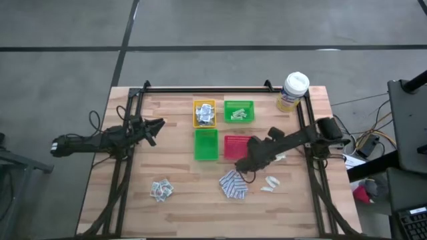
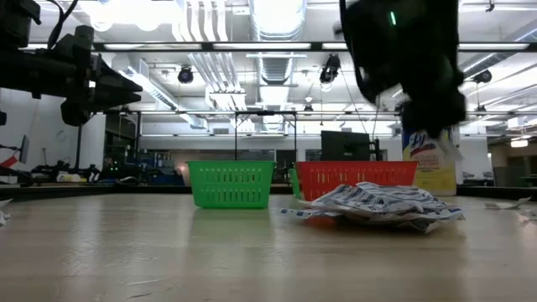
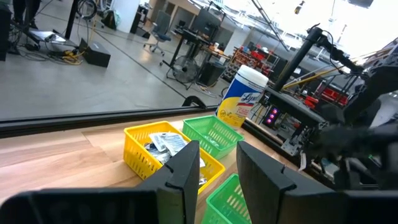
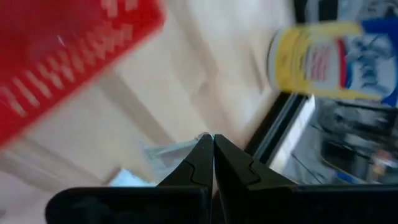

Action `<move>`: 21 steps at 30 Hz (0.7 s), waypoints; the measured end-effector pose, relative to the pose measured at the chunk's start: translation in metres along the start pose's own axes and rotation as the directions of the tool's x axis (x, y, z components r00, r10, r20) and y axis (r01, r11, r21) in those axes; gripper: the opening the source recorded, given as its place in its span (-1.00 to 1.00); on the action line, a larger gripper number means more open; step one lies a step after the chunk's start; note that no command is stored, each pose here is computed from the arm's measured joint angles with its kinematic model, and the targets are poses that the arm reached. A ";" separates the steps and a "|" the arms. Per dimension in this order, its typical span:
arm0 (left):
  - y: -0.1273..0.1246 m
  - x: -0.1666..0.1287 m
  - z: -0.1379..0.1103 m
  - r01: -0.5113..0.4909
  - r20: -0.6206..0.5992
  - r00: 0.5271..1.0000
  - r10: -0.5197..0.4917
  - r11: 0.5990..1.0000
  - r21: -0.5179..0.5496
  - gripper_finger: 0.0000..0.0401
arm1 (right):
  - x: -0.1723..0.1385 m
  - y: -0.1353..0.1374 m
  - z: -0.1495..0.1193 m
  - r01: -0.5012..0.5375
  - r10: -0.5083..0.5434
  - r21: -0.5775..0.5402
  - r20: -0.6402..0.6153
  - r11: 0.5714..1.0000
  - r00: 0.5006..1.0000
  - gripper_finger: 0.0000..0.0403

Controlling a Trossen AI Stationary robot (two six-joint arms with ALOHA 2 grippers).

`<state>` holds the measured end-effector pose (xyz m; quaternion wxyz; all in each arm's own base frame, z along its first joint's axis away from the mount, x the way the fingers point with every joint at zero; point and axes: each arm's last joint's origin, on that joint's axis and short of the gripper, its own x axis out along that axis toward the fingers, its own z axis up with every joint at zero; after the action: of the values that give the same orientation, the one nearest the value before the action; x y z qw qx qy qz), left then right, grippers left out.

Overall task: Pick & Place First Aid Supplies
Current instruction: Put the green bandage pack into the top green bin

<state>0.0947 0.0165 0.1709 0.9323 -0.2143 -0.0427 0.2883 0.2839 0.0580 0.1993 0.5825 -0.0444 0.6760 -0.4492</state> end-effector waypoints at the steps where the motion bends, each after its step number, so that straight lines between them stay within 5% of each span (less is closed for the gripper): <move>1: 0.000 0.000 0.000 0.000 0.000 1.000 0.000 1.000 0.000 -0.46 | -0.006 -0.007 0.003 -0.018 0.017 0.022 0.030 1.000 0.999 -0.96; 7: 0.000 0.000 0.000 0.000 0.001 1.000 0.000 1.000 0.000 -0.46 | -0.037 -0.052 0.023 -0.121 0.101 0.099 0.189 0.988 0.977 -0.96; 16: 0.000 0.000 0.000 0.000 0.001 1.000 0.000 1.000 0.000 -0.46 | -0.044 -0.091 0.069 -0.243 0.186 0.149 0.315 0.959 0.931 -0.96; 21: 0.000 0.000 0.000 0.000 0.001 1.000 0.000 1.000 -0.001 -0.46 | -0.039 -0.107 0.096 -0.346 0.236 0.266 0.368 0.900 0.899 -0.96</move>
<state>0.0947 0.0165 0.1710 0.9322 -0.2144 -0.0432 0.2884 0.3258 -0.0358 0.3062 0.7467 0.0814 0.4856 -0.4472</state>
